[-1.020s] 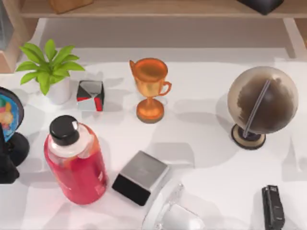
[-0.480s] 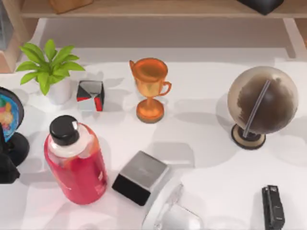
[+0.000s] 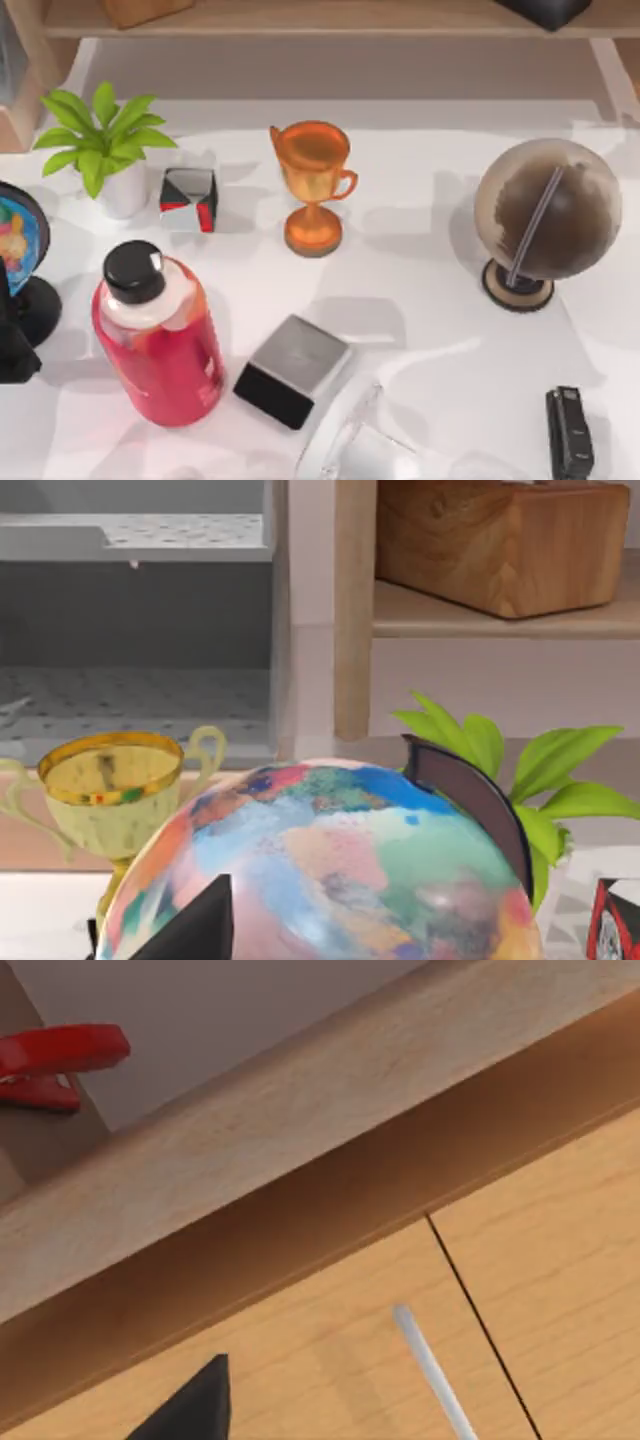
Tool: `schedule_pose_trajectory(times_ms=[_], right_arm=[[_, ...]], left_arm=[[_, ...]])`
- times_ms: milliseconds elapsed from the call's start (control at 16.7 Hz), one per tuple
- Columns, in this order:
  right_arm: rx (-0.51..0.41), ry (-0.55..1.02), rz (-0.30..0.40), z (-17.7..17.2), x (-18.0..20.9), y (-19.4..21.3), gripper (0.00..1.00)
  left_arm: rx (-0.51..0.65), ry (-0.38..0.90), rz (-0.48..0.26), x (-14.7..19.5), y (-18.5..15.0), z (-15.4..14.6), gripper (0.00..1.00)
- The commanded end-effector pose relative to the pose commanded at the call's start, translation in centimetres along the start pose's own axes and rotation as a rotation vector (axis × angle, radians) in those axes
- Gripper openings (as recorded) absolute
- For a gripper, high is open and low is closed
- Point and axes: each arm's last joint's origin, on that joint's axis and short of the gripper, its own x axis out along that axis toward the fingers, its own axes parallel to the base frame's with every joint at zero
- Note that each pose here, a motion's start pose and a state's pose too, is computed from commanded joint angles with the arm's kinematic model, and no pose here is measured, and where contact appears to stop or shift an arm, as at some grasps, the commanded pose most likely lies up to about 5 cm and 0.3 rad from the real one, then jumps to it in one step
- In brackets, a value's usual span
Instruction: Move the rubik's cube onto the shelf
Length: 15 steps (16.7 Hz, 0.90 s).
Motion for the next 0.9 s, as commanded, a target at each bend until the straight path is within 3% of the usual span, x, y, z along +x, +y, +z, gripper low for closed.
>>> schedule_pose_trajectory(times_ms=[300,480,660,900], right_arm=[[-0.276,0.053,-0.003,-7.8,3.4,2.8,1.00],[-0.387,0.102,0.041,-12.4,4.0,5.7,1.00],[-0.460,0.132,0.072,-15.2,3.8,7.6,1.00],[-0.476,0.142,0.088,-16.2,3.6,8.4,1.00]], left_arm=[[0.000,0.000,0.000,0.0,0.0,0.0,1.00],[0.000,0.000,0.000,0.0,0.0,0.0,1.00],[0.000,0.000,0.000,0.0,0.0,0.0,1.00],[0.000,0.000,0.000,0.0,0.0,0.0,1.00]])
